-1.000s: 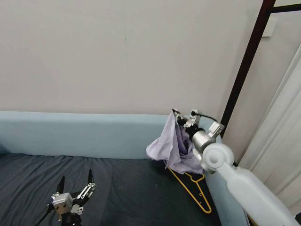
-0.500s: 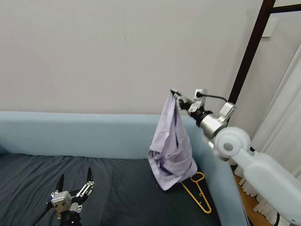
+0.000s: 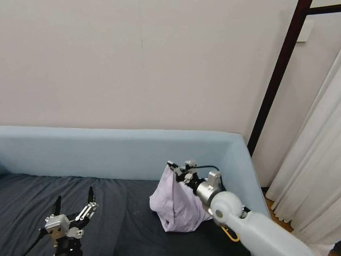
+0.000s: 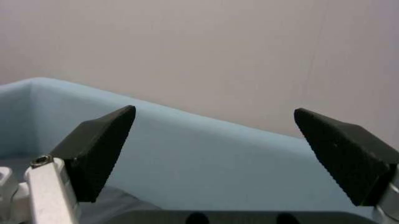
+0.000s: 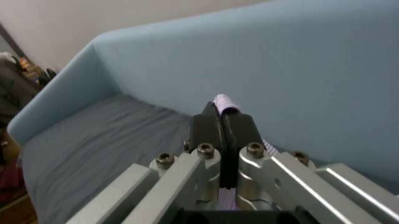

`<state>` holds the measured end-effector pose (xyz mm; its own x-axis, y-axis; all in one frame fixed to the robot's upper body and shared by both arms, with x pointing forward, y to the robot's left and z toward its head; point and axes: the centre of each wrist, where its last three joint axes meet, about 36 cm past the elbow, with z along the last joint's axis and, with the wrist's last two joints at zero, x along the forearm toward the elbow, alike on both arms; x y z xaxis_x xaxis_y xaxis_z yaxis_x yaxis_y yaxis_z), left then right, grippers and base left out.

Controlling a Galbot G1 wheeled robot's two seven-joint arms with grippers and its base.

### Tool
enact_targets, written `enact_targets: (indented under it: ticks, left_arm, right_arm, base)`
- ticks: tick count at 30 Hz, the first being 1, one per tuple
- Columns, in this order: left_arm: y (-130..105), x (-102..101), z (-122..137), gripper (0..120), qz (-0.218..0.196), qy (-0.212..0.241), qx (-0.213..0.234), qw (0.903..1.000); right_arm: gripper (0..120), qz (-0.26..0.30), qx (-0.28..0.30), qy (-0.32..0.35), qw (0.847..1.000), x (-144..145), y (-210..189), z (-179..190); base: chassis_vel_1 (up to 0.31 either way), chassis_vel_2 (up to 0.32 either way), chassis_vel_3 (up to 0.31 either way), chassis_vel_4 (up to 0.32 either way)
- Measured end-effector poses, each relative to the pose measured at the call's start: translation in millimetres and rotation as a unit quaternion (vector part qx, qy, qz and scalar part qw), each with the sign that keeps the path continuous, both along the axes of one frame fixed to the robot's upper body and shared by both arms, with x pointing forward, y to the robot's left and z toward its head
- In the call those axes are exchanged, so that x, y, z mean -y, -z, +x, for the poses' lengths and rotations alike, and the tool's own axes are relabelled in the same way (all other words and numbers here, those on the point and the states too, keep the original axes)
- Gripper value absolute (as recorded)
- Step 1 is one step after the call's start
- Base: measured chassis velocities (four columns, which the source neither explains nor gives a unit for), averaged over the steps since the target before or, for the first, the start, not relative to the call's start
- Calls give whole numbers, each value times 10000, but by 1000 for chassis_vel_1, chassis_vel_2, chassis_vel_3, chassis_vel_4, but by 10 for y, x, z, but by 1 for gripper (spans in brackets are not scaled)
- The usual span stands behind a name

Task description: Pick up the clothes from the sofa and hang them on the clothes hanger.

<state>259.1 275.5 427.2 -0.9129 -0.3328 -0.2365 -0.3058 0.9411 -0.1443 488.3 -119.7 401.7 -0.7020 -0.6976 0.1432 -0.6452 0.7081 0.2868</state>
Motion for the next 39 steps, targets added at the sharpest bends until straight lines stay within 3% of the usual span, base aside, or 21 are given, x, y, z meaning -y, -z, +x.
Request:
enact_targets:
  ticks: [3, 7, 13, 17, 21, 23, 25, 28, 30, 33, 37, 39]
  left_arm:
    - [20, -85, 8, 100, 48, -221, -126, 9997]
    - [-1, -50, -10, 100, -17, -242, -131, 9996]
    - [-34, 59, -30, 100, -89, -124, -88, 9998]
    - [-26, 85, -36, 100, -89, -95, -90, 9999]
    - [-24, 91, -29, 100, -81, -68, -76, 9999]
    - [-22, 92, -27, 100, -80, -64, -78, 9999]
    - [-9, 108, -19, 100, -98, -37, -87, 9999]
    - [-2, 118, -15, 100, -108, -20, -90, 9999]
    - [2, 115, -5, 100, -103, -9, -84, 9999]
    - [1, 98, 12, 100, -107, -25, -70, 9999]
    - [-13, 93, 20, 100, -146, 59, -42, 9999]
    - [11, 104, 13, 100, -104, 116, -78, 9998]
  right_arm:
    - [0, -183, -109, -112, 9997, -131, 245, -93]
    - [0, -393, -221, -154, 9989, -246, 486, -226]
    - [0, -698, -489, 23, 9964, -356, 609, -346]
    - [9, -800, -788, 81, 9936, -374, 621, -413]
    - [26, -914, -1355, 66, 9865, -362, 454, -516]
    - [30, -945, -1434, 49, 9851, -352, 421, -521]
    - [43, -1097, -1826, -26, 9771, -282, 251, -533]
    - [48, -1155, -1975, -87, 9734, -229, 149, -552]
    - [60, -1144, -2050, -161, 9719, -134, -8, -574]
    - [65, -1070, -1990, -196, 9739, -76, -130, -598]
    - [87, -638, -1483, -62, 9869, 124, -398, -542]
    - [90, -586, -1364, 77, 9889, 170, -424, -475]
  base:
    - [0, 0, 0, 0]
    - [0, 0, 0, 0]
    - [0, 0, 0, 0]
    - [0, 0, 0, 0]
    - [0, 0, 0, 0]
    - [0, 0, 0, 0]
    - [0, 0, 0, 0]
    - [0, 0, 0, 0]
    - [0, 0, 0, 0]
    - [0, 0, 0, 0]
    - [0, 0, 0, 0]
    - [0, 0, 0, 0]
